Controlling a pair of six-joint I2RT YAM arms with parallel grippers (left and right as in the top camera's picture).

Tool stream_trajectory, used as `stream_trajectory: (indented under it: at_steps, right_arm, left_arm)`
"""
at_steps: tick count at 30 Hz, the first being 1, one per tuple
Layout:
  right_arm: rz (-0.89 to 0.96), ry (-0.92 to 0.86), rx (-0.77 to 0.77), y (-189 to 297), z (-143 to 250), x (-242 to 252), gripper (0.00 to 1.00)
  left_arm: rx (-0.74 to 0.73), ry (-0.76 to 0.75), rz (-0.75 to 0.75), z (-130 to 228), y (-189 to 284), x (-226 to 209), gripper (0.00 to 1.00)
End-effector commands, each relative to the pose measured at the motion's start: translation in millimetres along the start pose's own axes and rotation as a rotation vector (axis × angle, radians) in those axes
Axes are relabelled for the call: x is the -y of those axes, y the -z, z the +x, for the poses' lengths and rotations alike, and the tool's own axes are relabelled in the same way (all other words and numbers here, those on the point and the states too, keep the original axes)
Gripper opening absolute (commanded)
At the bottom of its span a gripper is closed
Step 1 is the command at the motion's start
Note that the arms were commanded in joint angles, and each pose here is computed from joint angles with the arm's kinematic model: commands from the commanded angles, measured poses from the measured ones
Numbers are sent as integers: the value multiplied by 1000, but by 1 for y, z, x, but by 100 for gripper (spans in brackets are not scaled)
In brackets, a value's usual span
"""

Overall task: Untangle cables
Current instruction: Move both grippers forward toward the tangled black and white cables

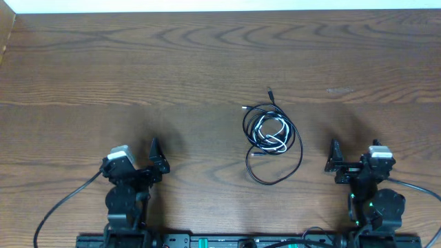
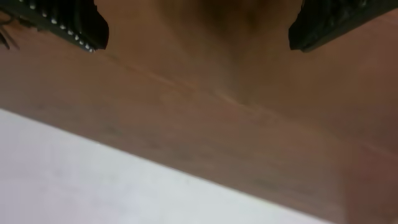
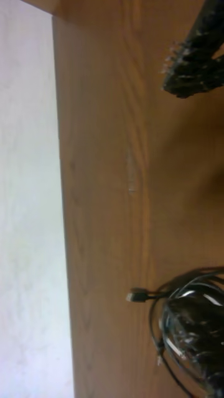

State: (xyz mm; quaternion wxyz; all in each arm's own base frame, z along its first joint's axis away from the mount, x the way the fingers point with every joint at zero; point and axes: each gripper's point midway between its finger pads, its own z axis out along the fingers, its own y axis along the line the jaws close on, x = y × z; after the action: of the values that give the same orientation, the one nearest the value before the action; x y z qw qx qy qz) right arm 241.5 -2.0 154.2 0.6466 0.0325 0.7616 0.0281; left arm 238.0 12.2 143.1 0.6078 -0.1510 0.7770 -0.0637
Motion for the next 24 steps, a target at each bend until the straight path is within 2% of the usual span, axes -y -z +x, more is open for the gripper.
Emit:
stream_trajectory:
  at_steps: [1, 8, 12, 19, 24]
  right_arm:
    - [-12, -35, -18, 8, -28, -5, 99]
    - [-127, -54, -210, 6, -42, -29, 99]
    - [-150, -64, -353, 2, -46, -35, 99]
    - [-213, -72, -570, 1, -66, -50, 99]
    - [-334, -120, -589, -1, -97, -73, 99]
  left_arm:
    - [-2, 32, 32, -37, 8, 17, 98]
    - [-250, 21, 42, -55, 3, 41, 98]
    - [-452, 23, 35, -49, -1, 51, 98]
    - [-816, 12, -84, -37, 18, 47, 98]
    - [-850, 29, -50, -45, 16, 58, 97]
